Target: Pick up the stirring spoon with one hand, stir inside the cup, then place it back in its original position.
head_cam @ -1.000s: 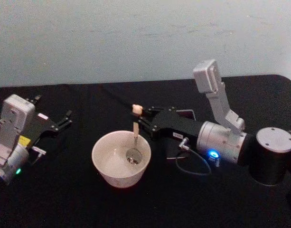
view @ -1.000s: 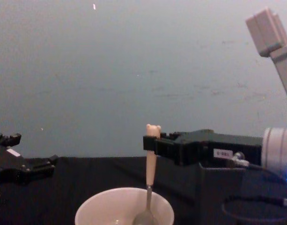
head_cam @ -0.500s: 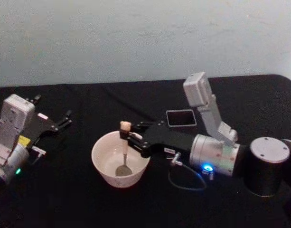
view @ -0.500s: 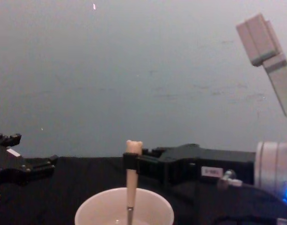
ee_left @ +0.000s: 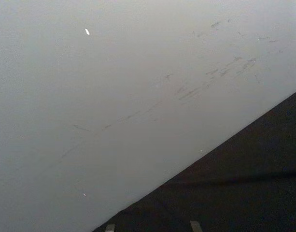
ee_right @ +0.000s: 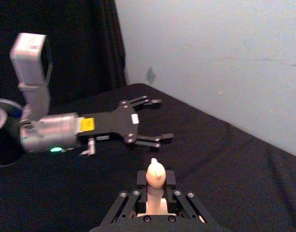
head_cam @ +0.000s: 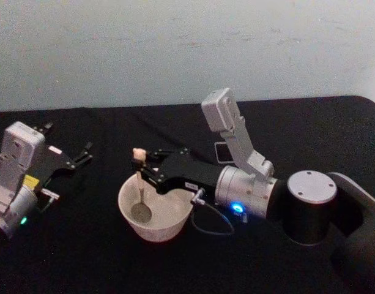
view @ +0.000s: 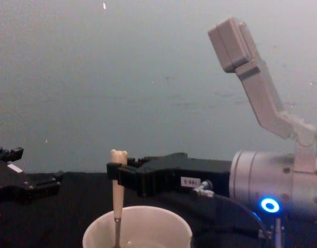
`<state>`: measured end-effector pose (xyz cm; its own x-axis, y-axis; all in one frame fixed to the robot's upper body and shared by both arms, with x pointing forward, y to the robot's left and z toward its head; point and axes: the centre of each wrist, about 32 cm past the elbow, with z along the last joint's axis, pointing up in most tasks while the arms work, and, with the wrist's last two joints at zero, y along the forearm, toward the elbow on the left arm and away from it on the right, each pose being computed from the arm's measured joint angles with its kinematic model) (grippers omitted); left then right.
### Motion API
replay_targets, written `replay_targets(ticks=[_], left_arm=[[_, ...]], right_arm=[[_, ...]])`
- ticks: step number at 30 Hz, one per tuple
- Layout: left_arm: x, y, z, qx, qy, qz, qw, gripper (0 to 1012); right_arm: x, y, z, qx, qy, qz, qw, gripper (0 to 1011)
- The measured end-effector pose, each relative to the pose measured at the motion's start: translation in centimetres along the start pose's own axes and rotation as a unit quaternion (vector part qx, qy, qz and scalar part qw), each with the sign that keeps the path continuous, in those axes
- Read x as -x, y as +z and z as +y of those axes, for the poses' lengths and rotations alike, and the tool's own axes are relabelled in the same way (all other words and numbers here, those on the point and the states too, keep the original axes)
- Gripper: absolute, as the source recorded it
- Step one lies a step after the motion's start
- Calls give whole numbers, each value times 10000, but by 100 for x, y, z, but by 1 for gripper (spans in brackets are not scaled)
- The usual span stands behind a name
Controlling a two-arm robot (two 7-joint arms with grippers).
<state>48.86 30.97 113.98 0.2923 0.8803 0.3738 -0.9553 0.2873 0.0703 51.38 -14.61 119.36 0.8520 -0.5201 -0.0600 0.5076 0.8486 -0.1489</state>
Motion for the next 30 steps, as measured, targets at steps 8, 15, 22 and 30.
replay_targets(ticks=[8,15,22,30], left_arm=[[0,0,0,0,0,0,10000,1002],[0,0,0,0,0,0,10000,1001],[0,0,0,0,0,0,10000,1002],[0,0,0,1,0,0,10000,1002]], right_arm=[[-138,23,52,-33,-340,41,9994,223],[-220,27,-54,0,-528,104,9985,223],[-232,34,-257,30,-540,185,9984,224],[-208,81,-338,-15,-508,381,9980,224]])
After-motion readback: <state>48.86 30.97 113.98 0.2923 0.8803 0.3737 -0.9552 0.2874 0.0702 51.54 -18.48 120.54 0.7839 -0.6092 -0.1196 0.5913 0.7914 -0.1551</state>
